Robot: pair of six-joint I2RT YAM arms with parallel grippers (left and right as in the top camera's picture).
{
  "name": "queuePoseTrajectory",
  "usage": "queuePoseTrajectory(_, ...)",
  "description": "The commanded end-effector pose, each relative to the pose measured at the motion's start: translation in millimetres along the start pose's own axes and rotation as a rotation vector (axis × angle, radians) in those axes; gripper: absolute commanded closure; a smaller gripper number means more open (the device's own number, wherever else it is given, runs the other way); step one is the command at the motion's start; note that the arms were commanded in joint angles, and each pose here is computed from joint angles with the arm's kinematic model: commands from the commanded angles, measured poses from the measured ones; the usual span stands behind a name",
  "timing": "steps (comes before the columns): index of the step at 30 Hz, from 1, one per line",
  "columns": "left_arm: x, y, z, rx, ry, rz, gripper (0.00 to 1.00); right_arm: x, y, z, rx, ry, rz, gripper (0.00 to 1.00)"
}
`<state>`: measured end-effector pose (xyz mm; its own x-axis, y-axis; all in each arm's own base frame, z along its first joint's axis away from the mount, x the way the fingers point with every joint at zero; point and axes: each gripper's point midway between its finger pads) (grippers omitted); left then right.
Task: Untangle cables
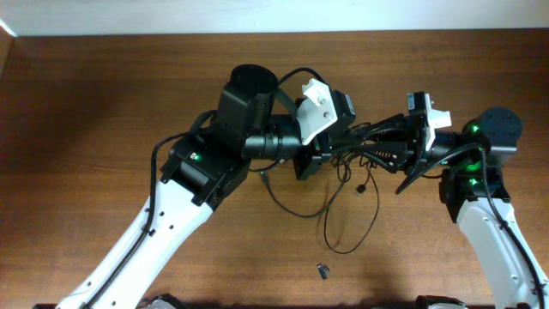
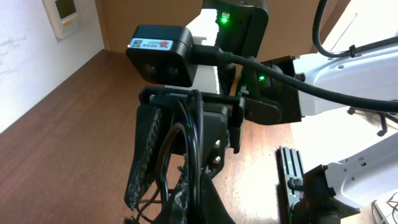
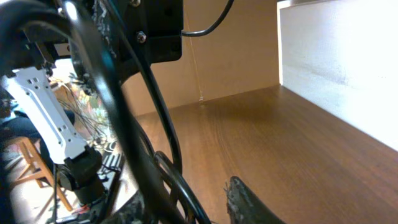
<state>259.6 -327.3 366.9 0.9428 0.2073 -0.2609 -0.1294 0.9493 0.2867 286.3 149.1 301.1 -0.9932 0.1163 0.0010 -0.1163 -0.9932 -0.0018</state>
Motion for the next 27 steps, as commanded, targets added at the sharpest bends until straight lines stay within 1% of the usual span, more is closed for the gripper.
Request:
queuePoseTrajectory(1,-3,8,11,-0.027,-0.043,0.028,1.00,2,-2,3,0.000,0.019,0.012,0.56)
queuePoseTrajectory(4,10,8,2,0.007,-0.014,0.107,1.00,2,-2,3,0.000,0.019,0.012,0.33)
queuePoseTrajectory(6,18,10,-7,0.039,0.012,0.151,1.00,2,-2,3,0.000,0.019,0.012,0.33)
queuePoseTrajectory(7,19,10,-9,0.045,0.017,0.160,1.00,2,-2,3,0.000,0.019,0.012,0.35)
queuePoseTrajectory(8,21,10,-9,0.046,0.017,0.170,1.00,2,-2,3,0.000,0.019,0.012,0.47)
queuePoseTrajectory(9,23,11,-9,0.046,0.016,0.181,1.00,2,-2,3,0.000,0.019,0.012,0.64)
queuePoseTrajectory(10,23,10,-7,0.041,0.012,0.180,1.00,2,-2,3,0.000,0.019,0.012,0.67)
queuePoseTrajectory(11,22,10,-5,0.033,0.006,0.177,1.00,2,-2,3,0.000,0.019,0.012,0.62)
queuePoseTrajectory(12,22,11,-3,0.026,0.001,0.177,1.00,2,-2,3,0.000,0.019,0.012,0.55)
queuePoseTrajectory(14,21,10,3,-0.001,0.027,0.171,1.00,2,-2,3,0.000,0.019,0.012,0.55)
queuePoseTrajectory(15,21,10,6,-0.009,0.023,0.171,1.00,2,-2,3,0.000,0.019,0.012,0.57)
queuePoseTrajectory(16,21,11,7,-0.013,0.019,0.172,1.00,2,-2,3,0.000,0.019,0.012,0.62)
queuePoseTrajectory(17,20,11,8,-0.017,0.016,0.172,1.00,2,-2,3,0.000,0.019,0.012,0.73)
queuePoseTrajectory(19,20,12,8,-0.018,0.015,0.172,1.00,2,-2,3,0.000,0.019,0.012,0.82)
queuePoseTrajectory(21,24,14,9,-0.020,0.015,0.195,1.00,2,-2,3,0.000,0.019,0.012,0.96)
queuePoseTrajectory(26,45,28,3,-0.010,0.055,0.251,1.00,2,-2,3,0.000,0.019,0.012,0.96)
queuePoseTrajectory(27,49,31,2,-0.009,0.062,0.261,0.93,2,-2,3,0.000,0.019,0.012,0.96)
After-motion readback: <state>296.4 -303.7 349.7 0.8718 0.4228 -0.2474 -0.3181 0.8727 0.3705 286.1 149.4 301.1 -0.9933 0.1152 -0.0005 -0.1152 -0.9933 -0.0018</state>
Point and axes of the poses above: each gripper's point midway between its finger pads, its own y axis back along the fingers, its own x axis along the line the jaws close on, z = x × y, and after that the axes turned 10 degrees about y, right-handed
